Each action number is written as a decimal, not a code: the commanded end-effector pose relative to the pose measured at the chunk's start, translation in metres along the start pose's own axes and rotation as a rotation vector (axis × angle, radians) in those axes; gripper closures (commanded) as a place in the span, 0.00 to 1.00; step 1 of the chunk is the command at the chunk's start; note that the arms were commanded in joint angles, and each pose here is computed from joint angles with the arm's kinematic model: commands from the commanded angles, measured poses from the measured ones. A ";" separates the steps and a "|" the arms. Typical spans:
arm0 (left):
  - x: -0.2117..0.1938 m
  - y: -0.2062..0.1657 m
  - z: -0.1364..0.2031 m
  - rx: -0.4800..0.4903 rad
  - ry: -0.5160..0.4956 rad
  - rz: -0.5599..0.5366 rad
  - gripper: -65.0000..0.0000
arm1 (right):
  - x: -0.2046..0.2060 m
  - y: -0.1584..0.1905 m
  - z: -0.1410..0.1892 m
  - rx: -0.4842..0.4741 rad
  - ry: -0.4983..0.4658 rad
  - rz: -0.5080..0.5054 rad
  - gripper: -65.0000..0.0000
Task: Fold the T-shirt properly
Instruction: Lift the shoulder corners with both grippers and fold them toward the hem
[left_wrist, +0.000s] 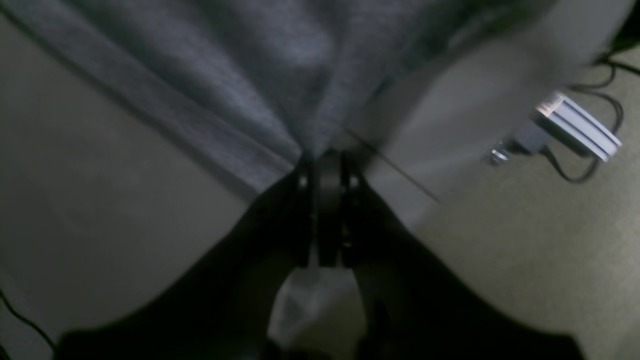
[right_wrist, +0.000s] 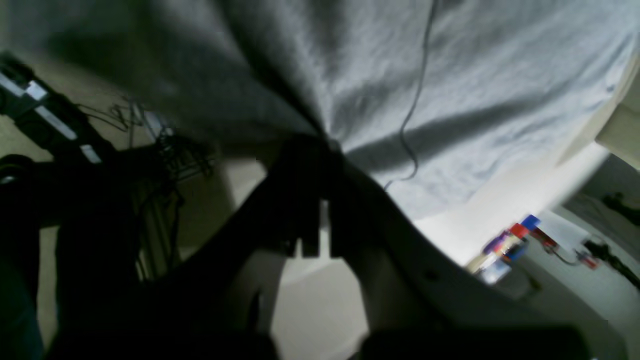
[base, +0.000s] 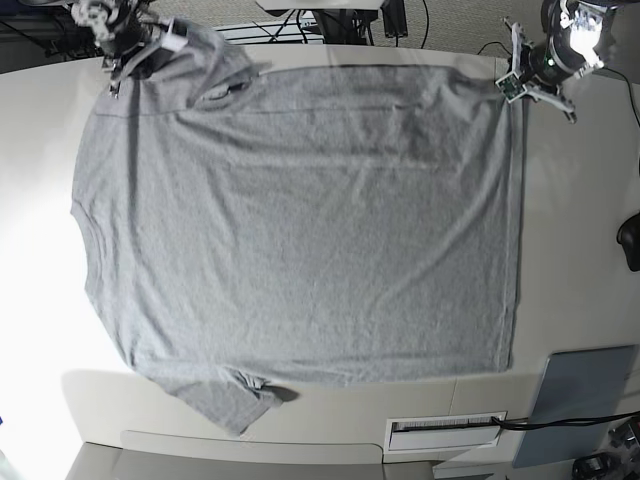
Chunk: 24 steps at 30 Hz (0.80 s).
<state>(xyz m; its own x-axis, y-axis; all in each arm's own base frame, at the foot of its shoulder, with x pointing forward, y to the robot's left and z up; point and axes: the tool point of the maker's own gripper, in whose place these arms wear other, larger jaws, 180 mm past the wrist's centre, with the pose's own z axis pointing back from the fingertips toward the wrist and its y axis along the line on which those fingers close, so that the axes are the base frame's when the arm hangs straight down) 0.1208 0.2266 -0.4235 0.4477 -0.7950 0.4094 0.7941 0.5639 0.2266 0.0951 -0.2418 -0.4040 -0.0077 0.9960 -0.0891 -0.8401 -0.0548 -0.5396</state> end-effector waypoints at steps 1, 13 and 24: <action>0.000 0.000 0.006 0.000 -0.002 -0.007 1.00 | -0.001 -0.002 0.006 -0.013 0.003 0.020 1.00; -0.016 0.007 0.032 0.031 0.002 0.099 1.00 | -0.001 0.004 0.026 -0.098 0.009 0.008 1.00; 0.032 0.079 0.039 0.222 -0.175 0.204 1.00 | -0.018 -0.094 0.029 -0.328 0.002 -0.222 1.00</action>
<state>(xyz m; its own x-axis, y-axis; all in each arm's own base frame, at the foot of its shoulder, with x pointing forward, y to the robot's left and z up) 0.1772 0.2528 -0.3651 0.5120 -0.6150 0.5997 0.5802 0.7624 0.2865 0.1535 -0.2542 -0.3360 0.1741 0.9832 0.0546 -0.6294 0.1537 -0.7618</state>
